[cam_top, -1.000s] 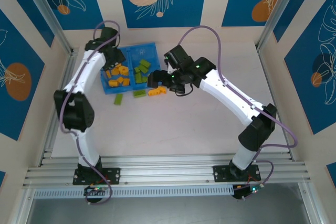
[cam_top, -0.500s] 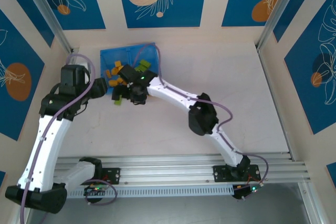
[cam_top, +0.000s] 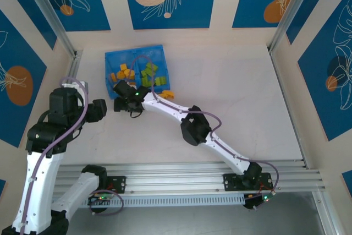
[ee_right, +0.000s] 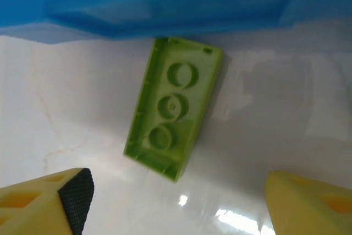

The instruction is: Sort the legos into containers by color

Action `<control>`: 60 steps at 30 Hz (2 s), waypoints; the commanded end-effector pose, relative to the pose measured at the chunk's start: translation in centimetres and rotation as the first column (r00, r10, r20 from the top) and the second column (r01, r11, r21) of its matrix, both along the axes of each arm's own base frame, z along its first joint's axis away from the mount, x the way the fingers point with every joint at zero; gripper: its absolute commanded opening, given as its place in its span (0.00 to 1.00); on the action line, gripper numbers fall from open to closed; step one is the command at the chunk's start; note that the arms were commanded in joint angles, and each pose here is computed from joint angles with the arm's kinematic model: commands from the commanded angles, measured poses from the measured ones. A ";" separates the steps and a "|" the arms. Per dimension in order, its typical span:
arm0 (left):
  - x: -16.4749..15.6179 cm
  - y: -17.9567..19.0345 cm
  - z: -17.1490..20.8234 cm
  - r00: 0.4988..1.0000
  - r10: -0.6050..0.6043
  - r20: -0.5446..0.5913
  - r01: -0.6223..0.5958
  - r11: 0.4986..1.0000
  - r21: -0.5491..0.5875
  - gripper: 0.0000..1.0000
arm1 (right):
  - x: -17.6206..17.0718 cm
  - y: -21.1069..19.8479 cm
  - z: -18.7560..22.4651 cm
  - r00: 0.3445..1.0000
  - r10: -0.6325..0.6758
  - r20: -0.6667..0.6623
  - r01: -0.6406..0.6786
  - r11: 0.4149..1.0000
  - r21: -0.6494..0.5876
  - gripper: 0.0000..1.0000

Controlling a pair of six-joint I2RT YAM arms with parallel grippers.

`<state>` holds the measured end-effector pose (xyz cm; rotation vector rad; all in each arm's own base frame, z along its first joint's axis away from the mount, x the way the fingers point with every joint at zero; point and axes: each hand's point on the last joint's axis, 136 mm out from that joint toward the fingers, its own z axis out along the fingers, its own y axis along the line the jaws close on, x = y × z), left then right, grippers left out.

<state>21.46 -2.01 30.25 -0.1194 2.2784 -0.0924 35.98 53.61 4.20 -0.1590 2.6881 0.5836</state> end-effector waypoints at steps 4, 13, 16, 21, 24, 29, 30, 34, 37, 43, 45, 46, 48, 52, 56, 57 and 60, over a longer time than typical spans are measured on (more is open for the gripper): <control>-0.3 -1.0 -0.7 0.998 -0.038 -0.042 0.036 0.998 -0.050 0.75 | 2.5 2.4 0.5 0.984 -0.003 0.179 -0.003 0.999 0.037 0.66; -0.7 -1.1 -1.7 0.996 -0.043 -0.072 0.039 0.998 -0.057 0.77 | 0.4 0.0 -3.0 0.998 -0.023 0.060 0.027 0.997 -0.079 0.49; -0.8 -1.3 -1.9 0.996 -0.048 -0.070 0.043 0.997 -0.068 0.78 | -0.7 -2.0 -2.5 0.999 -0.025 0.020 0.027 0.988 -0.154 0.44; -1.3 -2.9 -1.9 0.988 -0.149 -0.034 0.144 0.984 -0.105 0.84 | -2.8 -7.2 -1.2 0.997 -0.063 -0.037 0.049 0.950 -0.308 0.36; -1.8 -4.6 -1.5 0.967 -0.255 0.011 0.254 0.958 -0.137 0.87 | -3.8 -9.9 0.0 0.995 -0.078 -0.069 0.049 0.937 -0.346 0.31; -2.9 -7.5 -1.1 0.899 -0.433 0.069 0.438 0.879 -0.186 0.90 | -4.9 -11.8 3.6 0.991 -0.057 -0.117 0.024 0.965 -0.262 0.27; -3.1 -8.0 -1.1 0.885 -0.459 0.077 0.465 0.863 -0.199 0.90 | -4.8 -12.1 4.7 0.992 -0.055 -0.117 0.027 0.973 -0.228 0.27; -3.6 -9.5 -1.1 0.846 -0.521 0.111 0.532 0.811 -0.246 0.92 | -3.5 -13.5 9.8 0.994 -0.074 -0.081 0.064 0.991 -0.121 0.27; -3.5 -9.7 -1.0 0.843 -0.523 0.126 0.536 0.802 -0.264 0.93 | -2.3 -14.3 12.6 0.997 -0.070 -0.044 0.067 0.995 -0.068 0.26; -3.3 -9.2 -0.9 0.852 -0.511 0.117 0.524 0.821 -0.227 0.95 | -2.6 -14.2 11.3 0.995 0.006 -0.101 -0.014 0.997 -0.079 0.49; -3.5 -9.1 -1.1 0.851 -0.514 0.107 0.525 0.822 -0.221 0.95 | -3.0 -13.7 9.9 0.992 0.020 -0.124 -0.031 0.995 -0.092 0.63; -3.6 -9.1 -1.4 0.852 -0.515 0.099 0.523 0.823 -0.223 0.95 | -3.1 -13.2 9.3 0.991 0.036 -0.125 -0.049 0.994 -0.097 0.69; -3.7 -9.0 -1.6 0.858 -0.505 0.094 0.513 0.827 -0.231 0.95 | -3.5 -12.1 7.8 0.988 0.086 -0.127 -0.101 0.988 -0.116 0.76; -3.8 -9.2 -1.6 0.854 -0.511 0.098 0.518 0.821 -0.241 0.95 | -3.9 -11.3 4.2 0.978 0.122 -0.172 -0.158 0.963 -0.217 0.81; -3.8 -9.2 -1.5 0.850 -0.517 0.097 0.524 0.817 -0.240 0.96 | -3.4 -11.8 1.5 0.982 0.098 -0.163 -0.146 0.937 -0.318 0.81; -3.8 -9.2 -1.6 0.851 -0.516 0.095 0.522 0.818 -0.242 0.96 | -3.3 -12.0 0.9 0.982 0.095 -0.164 -0.147 0.930 -0.338 0.81; -3.8 -9.3 -1.6 0.850 -0.518 0.093 0.524 0.816 -0.246 0.97 | -3.6 -13.0 -0.5 0.979 0.076 -0.188 -0.148 0.903 -0.403 0.76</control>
